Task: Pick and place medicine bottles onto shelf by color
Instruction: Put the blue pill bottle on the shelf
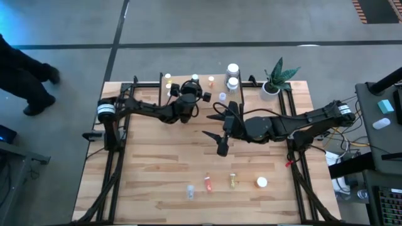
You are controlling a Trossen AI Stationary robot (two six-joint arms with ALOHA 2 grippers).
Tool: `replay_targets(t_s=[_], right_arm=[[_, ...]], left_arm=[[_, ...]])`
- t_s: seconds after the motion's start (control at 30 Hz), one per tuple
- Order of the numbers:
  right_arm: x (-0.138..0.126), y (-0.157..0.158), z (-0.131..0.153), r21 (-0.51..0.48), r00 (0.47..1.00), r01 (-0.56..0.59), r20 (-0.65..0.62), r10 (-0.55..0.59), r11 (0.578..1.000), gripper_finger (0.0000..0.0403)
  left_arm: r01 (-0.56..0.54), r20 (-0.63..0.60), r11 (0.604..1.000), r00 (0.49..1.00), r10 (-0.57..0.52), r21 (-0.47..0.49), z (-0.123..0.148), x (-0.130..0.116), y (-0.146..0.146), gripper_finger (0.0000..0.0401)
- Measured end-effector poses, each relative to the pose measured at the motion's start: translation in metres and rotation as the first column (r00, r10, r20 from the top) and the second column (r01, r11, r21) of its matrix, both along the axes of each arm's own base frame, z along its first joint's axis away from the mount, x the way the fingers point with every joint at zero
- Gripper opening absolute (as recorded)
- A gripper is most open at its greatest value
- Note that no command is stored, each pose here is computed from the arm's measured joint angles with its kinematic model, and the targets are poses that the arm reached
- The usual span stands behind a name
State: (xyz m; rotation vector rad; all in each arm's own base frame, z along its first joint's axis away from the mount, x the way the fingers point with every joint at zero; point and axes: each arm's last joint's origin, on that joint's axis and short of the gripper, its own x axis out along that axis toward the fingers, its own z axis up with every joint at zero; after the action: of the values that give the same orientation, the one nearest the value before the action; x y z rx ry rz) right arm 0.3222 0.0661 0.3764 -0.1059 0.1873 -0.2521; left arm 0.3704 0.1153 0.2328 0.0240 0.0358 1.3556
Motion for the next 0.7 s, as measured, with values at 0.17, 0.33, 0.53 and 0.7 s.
replay_targets(t_s=[0.17, 0.33, 0.53, 0.7], right_arm=[[0.0, 0.0, 0.0, 0.013, 1.0, 0.002, 0.002, -0.002, 1.0, 0.0256], [0.0, 0.0, -0.003, 0.013, 1.0, 0.002, -0.004, -0.002, 1.0, 0.0256], [0.0, 0.0, -0.003, 0.013, 1.0, 0.002, -0.004, -0.002, 1.0, 0.0256], [0.0, 0.0, -0.003, 0.013, 1.0, 0.002, -0.004, -0.002, 1.0, 0.0256]], left_arm=[[-0.042, 0.037, 0.998, 0.998, 0.044, -0.038, -0.011, -0.002, 0.012, 0.009], [-0.052, 0.053, 0.997, 0.997, 0.055, -0.058, -0.014, -0.004, 0.015, 0.009], [-0.008, 0.055, 0.998, 0.998, 0.011, -0.063, -0.014, -0.002, 0.015, 0.009], [-0.011, 0.039, 0.998, 0.999, 0.014, -0.07, -0.015, -0.003, 0.015, 0.009]])
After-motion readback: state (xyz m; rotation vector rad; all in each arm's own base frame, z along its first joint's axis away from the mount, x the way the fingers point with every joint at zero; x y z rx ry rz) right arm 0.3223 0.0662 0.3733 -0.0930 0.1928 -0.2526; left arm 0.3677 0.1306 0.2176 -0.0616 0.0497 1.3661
